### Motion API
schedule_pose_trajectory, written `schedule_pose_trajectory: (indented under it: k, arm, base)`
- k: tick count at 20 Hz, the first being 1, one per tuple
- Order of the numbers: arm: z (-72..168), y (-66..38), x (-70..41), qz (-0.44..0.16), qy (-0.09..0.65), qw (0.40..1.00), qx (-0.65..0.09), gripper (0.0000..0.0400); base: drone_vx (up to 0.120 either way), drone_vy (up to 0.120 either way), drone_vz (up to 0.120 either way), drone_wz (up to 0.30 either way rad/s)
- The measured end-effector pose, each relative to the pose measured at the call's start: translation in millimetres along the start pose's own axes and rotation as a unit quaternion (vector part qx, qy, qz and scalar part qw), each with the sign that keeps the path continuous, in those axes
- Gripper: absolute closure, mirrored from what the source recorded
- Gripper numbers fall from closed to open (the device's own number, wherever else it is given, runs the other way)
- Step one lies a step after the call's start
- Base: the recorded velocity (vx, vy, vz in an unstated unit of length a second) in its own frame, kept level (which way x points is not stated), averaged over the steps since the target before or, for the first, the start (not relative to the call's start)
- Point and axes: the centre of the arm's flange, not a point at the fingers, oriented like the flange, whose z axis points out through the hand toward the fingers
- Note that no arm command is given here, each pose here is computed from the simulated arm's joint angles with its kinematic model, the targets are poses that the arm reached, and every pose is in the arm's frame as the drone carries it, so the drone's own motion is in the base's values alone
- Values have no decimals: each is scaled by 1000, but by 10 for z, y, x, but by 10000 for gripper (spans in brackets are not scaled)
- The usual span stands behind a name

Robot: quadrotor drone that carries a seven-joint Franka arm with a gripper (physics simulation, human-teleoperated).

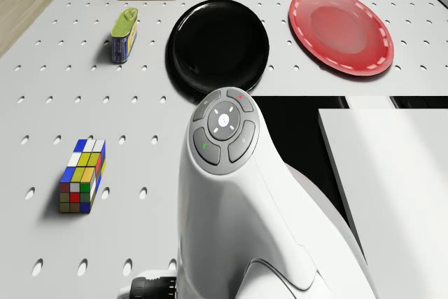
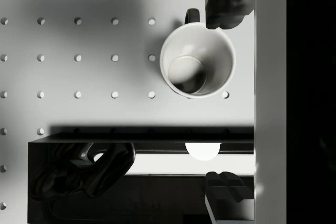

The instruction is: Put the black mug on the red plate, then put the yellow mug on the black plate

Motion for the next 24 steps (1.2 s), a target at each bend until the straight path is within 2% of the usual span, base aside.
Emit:
schedule_pose_trajectory:
  k: [5,10,24]
  arm:
    - [0,-2,-2,0,1,1000,-1,0]
    - [32,-38,-38,0,1,1000,-1,0]
    - [384,-56,-55,0,1,1000,-1,0]
  base:
    - [0,0,-120,0]
    - [0,0,0,0]
    - [0,0,0,0]
